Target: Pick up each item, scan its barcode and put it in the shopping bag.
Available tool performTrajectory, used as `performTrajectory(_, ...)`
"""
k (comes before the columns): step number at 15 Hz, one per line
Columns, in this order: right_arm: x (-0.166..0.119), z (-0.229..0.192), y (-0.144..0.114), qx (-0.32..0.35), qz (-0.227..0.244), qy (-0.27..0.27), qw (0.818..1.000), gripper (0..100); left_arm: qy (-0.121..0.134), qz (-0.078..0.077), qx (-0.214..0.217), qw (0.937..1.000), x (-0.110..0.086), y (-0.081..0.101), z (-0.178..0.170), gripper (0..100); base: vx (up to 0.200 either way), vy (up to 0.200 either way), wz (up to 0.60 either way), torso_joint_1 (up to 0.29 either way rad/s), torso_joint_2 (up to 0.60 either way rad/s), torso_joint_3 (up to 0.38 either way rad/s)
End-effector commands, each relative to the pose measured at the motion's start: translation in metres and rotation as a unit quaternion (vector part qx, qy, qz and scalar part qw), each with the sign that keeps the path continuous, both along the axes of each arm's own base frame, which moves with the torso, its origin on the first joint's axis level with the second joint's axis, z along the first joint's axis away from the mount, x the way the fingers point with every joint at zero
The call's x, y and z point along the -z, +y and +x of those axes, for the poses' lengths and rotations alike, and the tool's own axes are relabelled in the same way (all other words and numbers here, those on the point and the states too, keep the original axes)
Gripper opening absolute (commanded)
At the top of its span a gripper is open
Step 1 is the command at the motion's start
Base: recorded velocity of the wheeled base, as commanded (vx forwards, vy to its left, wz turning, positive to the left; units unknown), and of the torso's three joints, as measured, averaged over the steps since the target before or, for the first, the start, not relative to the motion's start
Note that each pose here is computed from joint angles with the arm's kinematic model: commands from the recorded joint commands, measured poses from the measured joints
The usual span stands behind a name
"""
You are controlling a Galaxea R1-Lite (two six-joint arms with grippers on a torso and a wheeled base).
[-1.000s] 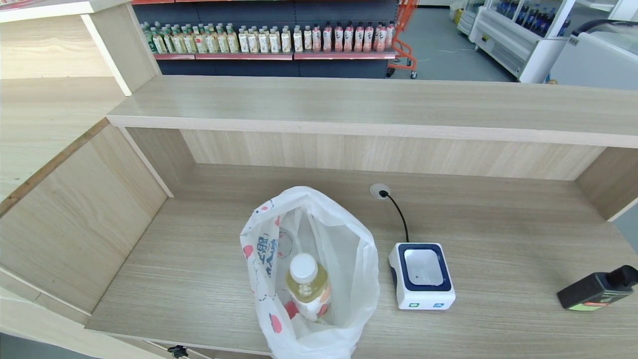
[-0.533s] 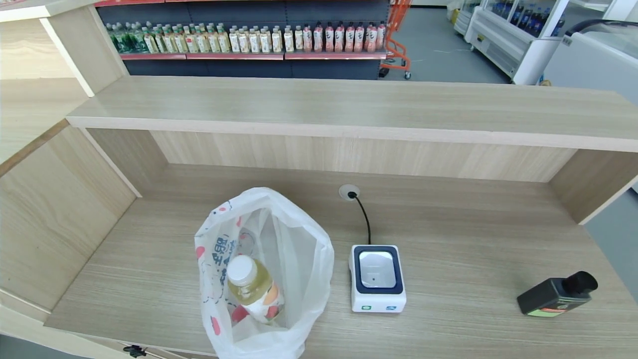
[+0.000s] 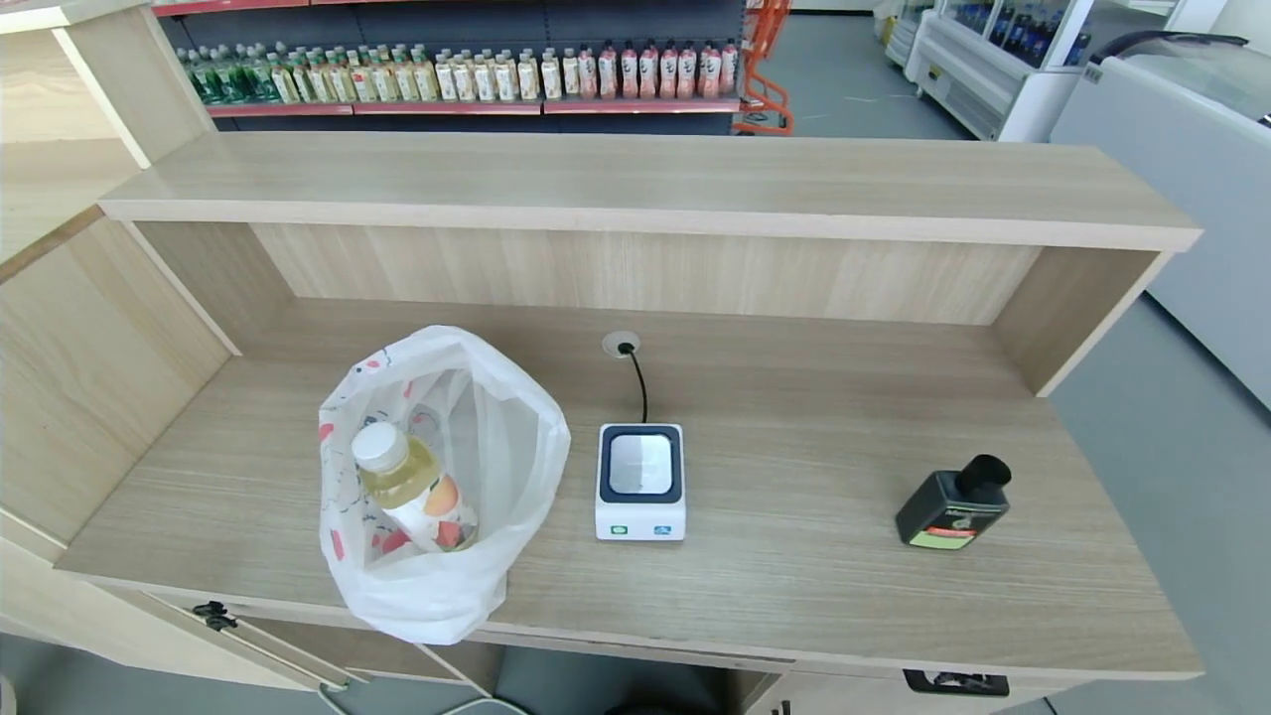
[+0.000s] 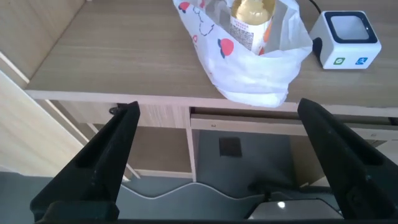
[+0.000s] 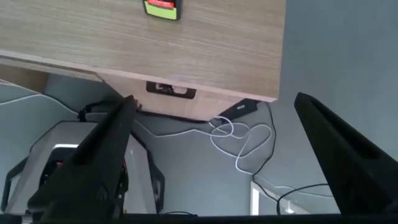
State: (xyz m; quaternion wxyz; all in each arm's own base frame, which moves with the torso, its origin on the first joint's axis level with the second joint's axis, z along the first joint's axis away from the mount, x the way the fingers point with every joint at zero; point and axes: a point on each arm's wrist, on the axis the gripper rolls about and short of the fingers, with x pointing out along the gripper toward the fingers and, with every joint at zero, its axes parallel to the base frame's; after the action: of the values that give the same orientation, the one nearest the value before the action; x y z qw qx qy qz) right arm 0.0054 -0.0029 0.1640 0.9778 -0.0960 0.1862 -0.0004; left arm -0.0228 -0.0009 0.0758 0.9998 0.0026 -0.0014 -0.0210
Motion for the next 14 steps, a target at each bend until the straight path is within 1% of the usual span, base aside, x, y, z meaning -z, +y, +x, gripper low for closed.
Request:
performTrajectory(1,-0.002,0.015,0.002,0.010,-0.006,0.031,0.999,100,0.001,0.001,0.000,1.0000,0.000,0.000,0.000,100,0.000,0.000,0.00,0.000,0.00,0.000)
performTrajectory(4,-0.019,0.057,0.007,0.015,-0.006,0.039,0.999,100,0.001,0.000,0.000,1.0000,0.000,0.000,0.000,100,0.000,0.000,0.00,0.000,0.00,0.000)
performTrajectory(5,-0.019,0.057,0.007,0.015,-0.006,0.039,0.999,100,0.001,0.000,0.000,1.0000,0.000,0.000,0.000,100,0.000,0.000,0.00,0.000,0.00,0.000)
performTrajectory(6,-0.028,0.089,0.004,0.043,-0.014,0.062,0.997,100,0.001,0.001,0.000,1.0000,0.000,0.000,0.000,100,0.000,0.000,0.00,0.000,0.00,0.000)
performTrajectory(7,-0.028,0.097,0.003,0.049,-0.027,0.076,0.996,100,0.001,0.000,0.000,1.0000,0.000,0.000,0.000,100,0.000,0.000,0.00,0.000,0.00,0.000)
performTrajectory(9,-0.024,0.103,-0.003,0.058,-0.056,0.098,0.992,100,0.001,0.002,0.000,1.0000,0.000,0.000,0.000,100,0.000,0.000,0.00,0.000,0.00,0.000)
performTrajectory(10,-0.022,0.105,-0.005,0.064,-0.064,0.107,0.990,100,0.000,0.004,0.000,1.0000,0.000,0.000,0.000,100,0.000,0.000,0.00,0.000,0.00,0.000)
performTrajectory(13,-0.014,0.107,-0.010,0.071,-0.090,0.136,0.984,100,0.001,0.002,0.001,1.0000,0.000,0.000,0.000,100,0.000,-0.200,0.00,0.002,0.00,0.007)
performTrajectory(14,-0.013,0.107,-0.011,0.070,-0.094,0.140,0.983,100,0.001,0.001,0.001,1.0000,0.000,0.000,0.000,100,0.000,0.000,0.00,0.000,0.00,0.000)
